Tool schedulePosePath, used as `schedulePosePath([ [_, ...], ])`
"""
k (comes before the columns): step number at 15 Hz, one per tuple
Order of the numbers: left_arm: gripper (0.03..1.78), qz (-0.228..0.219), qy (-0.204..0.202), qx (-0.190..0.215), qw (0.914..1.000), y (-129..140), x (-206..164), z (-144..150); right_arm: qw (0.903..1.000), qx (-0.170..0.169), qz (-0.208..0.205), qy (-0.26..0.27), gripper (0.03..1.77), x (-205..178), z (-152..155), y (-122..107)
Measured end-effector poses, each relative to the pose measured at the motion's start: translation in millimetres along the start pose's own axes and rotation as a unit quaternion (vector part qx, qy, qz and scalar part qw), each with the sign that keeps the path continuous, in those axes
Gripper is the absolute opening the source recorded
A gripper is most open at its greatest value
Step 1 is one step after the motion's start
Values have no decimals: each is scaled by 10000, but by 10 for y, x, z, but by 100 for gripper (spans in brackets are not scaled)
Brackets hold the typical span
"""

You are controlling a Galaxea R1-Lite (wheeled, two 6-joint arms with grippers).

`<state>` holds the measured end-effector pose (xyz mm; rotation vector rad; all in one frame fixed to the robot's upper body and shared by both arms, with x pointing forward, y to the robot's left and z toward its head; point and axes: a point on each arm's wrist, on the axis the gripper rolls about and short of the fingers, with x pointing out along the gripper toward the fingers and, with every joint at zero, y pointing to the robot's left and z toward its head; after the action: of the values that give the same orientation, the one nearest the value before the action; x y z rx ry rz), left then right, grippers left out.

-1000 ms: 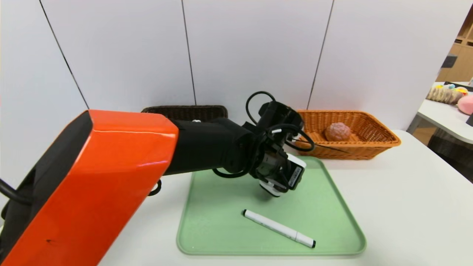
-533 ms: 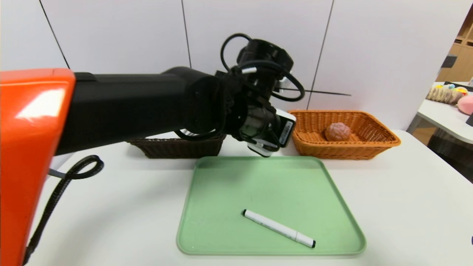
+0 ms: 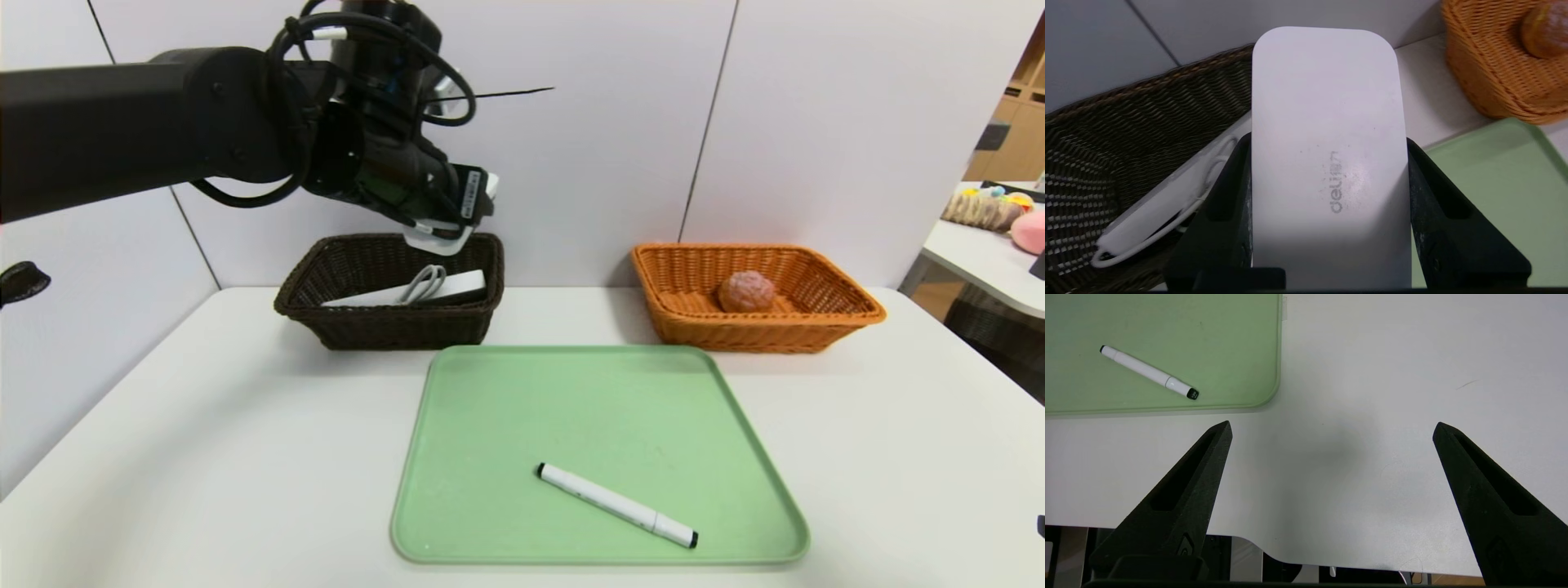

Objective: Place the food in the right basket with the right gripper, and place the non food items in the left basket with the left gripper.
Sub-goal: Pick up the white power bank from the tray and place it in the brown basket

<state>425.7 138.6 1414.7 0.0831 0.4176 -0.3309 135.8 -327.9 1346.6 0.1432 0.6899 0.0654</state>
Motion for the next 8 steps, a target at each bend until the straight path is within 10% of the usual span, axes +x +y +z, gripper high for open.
schedulePosePath([
  [8,104,1092,667,-472,9907,930,609,-324,10000,-3,-3,12,170,7,5,2],
])
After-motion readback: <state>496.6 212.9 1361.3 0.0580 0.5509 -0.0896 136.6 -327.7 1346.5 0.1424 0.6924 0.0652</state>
